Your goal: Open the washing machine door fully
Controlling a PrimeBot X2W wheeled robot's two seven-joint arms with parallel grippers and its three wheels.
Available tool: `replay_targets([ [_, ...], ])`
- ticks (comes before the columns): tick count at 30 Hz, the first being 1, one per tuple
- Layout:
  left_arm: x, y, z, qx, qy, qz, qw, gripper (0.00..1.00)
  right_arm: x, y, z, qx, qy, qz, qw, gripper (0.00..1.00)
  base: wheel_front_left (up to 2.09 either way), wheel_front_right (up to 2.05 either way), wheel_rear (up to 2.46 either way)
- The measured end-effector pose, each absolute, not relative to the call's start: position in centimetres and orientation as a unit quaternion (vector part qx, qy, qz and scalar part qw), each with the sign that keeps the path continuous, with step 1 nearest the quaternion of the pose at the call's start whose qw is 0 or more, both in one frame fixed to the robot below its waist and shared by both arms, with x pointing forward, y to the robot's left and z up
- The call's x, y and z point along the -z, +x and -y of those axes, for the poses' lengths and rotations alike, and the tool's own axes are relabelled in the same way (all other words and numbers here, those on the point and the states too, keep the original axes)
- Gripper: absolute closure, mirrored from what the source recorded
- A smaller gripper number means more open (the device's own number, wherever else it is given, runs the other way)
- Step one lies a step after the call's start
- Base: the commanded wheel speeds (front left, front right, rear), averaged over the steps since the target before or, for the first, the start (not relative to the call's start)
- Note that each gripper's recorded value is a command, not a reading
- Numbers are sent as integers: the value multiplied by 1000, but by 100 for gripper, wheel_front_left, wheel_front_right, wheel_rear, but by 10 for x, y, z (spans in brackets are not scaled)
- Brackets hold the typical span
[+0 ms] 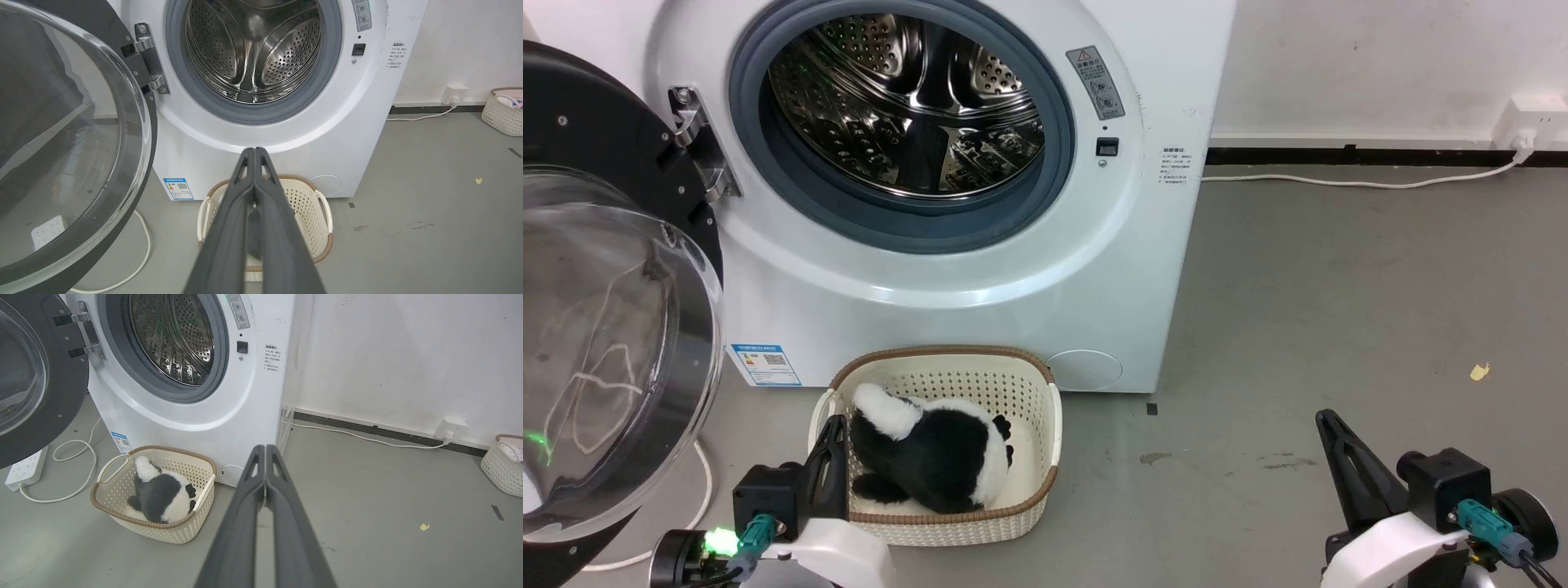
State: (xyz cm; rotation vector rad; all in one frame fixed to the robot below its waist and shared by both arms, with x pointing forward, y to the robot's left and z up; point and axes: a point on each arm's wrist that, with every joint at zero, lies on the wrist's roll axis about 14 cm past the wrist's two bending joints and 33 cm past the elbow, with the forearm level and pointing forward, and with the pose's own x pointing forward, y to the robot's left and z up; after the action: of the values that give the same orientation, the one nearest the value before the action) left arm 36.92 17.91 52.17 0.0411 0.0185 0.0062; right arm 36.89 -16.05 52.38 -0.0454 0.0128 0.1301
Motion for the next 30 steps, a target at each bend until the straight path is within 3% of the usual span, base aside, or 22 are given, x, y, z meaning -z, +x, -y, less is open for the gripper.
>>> replay_targets([
  [30, -522, 369, -179, -3, 21, -9, 1000, 100, -524, 369, 161, -65, -23, -6, 998, 100, 0, 0, 0],
])
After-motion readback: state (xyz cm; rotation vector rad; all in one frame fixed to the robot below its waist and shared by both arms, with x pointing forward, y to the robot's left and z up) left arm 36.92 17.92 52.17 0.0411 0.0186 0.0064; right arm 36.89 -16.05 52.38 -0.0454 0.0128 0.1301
